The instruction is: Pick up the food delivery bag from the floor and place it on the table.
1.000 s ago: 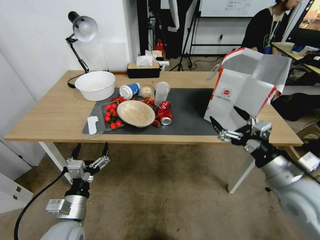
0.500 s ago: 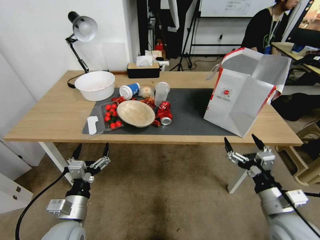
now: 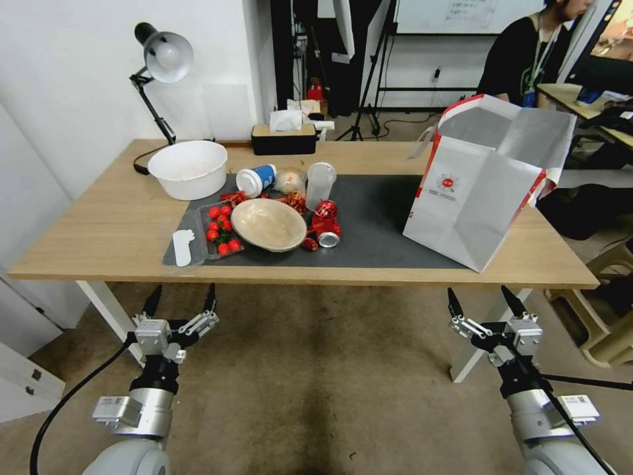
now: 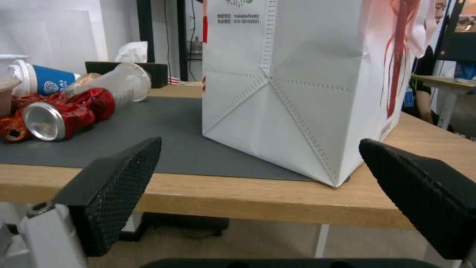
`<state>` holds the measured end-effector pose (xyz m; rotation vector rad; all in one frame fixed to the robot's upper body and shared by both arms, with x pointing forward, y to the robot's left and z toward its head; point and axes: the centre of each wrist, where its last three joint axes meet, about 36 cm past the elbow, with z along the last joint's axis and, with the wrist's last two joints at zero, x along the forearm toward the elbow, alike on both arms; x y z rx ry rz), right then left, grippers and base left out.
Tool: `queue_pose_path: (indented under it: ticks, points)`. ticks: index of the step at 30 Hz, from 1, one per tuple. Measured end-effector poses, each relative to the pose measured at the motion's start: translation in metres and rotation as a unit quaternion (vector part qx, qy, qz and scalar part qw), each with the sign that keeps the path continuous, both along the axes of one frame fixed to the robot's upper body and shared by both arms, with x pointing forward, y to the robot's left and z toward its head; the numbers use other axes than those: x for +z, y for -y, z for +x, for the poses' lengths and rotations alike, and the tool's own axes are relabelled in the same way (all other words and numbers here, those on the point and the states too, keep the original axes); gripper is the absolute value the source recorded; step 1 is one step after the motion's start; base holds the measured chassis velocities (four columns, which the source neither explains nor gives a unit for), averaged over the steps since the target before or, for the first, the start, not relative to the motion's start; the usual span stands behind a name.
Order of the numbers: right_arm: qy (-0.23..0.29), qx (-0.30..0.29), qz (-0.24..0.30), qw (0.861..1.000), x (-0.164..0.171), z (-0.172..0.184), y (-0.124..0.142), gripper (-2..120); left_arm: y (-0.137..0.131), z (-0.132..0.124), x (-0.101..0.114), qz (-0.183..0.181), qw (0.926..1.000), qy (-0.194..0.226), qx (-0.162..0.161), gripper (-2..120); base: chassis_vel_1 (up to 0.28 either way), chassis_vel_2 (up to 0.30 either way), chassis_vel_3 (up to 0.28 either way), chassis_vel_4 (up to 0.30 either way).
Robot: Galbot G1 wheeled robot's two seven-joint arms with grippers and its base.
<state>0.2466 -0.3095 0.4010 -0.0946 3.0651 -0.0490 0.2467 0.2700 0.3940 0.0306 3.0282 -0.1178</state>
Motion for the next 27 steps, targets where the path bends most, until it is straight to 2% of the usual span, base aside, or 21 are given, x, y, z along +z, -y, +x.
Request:
queue_pose_path:
  ticks: [27]
  points:
    - [-0.002,0.003,-0.001,1.000,-0.0039,0.0017,-0.0022,100,-0.0031,-0.0008,0.0016,0.006,1.0000,0.002,-0.002,100,0.000,0.000,0.000,0.000]
